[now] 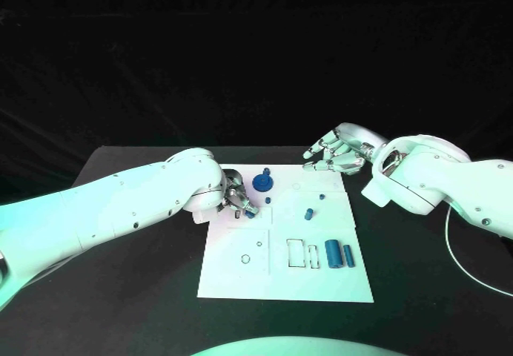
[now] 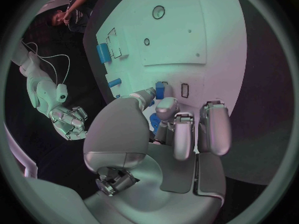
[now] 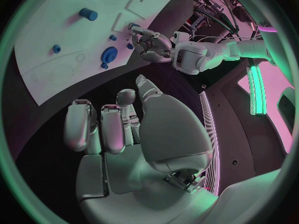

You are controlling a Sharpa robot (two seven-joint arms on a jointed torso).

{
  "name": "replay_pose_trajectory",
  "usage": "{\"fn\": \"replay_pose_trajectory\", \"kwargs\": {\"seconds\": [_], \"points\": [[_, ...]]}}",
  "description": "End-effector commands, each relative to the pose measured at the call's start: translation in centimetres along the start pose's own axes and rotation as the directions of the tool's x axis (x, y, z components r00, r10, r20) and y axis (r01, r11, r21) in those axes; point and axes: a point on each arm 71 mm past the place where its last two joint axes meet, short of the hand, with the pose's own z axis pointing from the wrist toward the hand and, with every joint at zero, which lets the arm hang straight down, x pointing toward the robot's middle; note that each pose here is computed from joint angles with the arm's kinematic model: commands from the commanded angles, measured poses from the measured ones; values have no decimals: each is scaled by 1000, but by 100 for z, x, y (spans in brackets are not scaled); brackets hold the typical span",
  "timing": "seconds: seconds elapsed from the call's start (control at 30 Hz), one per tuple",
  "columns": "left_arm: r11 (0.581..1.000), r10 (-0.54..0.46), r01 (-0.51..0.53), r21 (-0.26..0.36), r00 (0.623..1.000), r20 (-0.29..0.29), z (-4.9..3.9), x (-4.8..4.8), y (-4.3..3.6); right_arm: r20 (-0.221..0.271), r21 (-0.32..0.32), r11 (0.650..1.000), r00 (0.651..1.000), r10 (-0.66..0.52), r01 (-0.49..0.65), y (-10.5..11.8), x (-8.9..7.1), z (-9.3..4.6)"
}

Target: Assemble the parts on the task board

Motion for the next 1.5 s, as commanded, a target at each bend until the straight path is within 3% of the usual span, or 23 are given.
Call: {"fn": "replay_pose_trajectory", "kwargs": {"seconds": [0.03,0.4,0.9,1.5], "points": [[1000,14,-14,2,997,72,-5,-31,1,-19,-6,1000,1000,3,-3,6,22,7],[999,33,-33,-3,996,89,8,5,18,-23,-7,1000,1000,5,-5,7,32,15],[994,106,-106,-15,994,-13,47,109,32,-35,-10,1000,999,10,-11,10,61,36],[992,125,-126,-21,991,-43,64,131,39,-53,-13,999,998,29,-30,17,105,53]]}}
